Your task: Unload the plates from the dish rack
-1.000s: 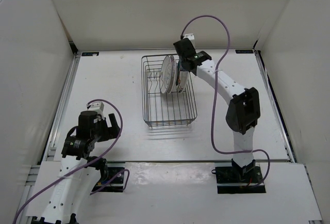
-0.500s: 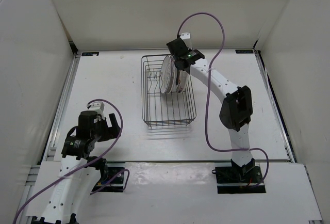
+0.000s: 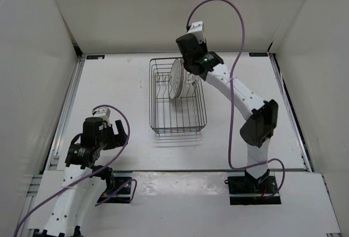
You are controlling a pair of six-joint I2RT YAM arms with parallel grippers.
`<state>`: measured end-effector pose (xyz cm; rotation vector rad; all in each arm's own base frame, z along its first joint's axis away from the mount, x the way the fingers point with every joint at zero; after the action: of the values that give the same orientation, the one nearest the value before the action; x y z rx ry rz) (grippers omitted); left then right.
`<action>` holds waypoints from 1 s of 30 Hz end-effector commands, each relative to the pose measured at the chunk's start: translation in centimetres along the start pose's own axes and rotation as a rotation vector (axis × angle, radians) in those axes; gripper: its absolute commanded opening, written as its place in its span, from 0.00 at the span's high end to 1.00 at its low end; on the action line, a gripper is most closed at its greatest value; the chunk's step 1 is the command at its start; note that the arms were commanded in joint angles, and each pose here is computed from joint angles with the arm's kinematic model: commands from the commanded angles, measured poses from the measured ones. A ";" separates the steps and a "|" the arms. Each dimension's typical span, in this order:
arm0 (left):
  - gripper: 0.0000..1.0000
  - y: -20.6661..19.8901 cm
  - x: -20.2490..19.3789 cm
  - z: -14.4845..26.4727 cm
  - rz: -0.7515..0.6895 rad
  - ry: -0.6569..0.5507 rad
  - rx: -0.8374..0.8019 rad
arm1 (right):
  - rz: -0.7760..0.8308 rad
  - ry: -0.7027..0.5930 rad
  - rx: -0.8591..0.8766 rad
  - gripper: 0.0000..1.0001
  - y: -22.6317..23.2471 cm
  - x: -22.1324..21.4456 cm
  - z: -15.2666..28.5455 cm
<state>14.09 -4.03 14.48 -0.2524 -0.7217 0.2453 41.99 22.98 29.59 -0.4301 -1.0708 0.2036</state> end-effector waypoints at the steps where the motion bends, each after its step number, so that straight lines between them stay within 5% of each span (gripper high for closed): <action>1: 0.00 -0.2 0.1 -0.2 -0.001 -0.006 -0.015 | -0.170 -0.238 -0.148 1.00 -6.6 6.7 5.2; 7: 0.00 -0.1 0.0 -0.3 0.000 0.002 -0.006 | -0.119 -0.239 -0.382 1.00 -12.2 4.7 6.8; 13: 0.00 -0.1 0.0 -0.3 0.001 0.000 -0.010 | -0.411 -0.140 -0.205 1.00 -17.7 -5.3 7.3; 22: 0.00 -0.2 -0.2 -0.3 0.002 0.015 -0.010 | -0.595 0.177 -0.031 1.00 -15.1 -19.3 2.5; 30: 0.00 -0.1 -0.2 -0.2 -0.001 0.010 -0.010 | -0.806 0.295 0.104 1.00 -12.6 -26.0 -0.7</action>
<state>14.11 -4.06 14.34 -0.2510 -0.7109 0.2453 28.97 0.46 14.79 -0.0841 -0.8427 -0.4779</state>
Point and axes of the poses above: each gripper's point midway between its finger pads, its own z axis back along the fingers, its own y axis along the line the jaws close on, x = y × z, the point moved 4 cm from there along z, back along the fingers, and after that the axes turned 6 degrees about z, right-handed, at the moved point
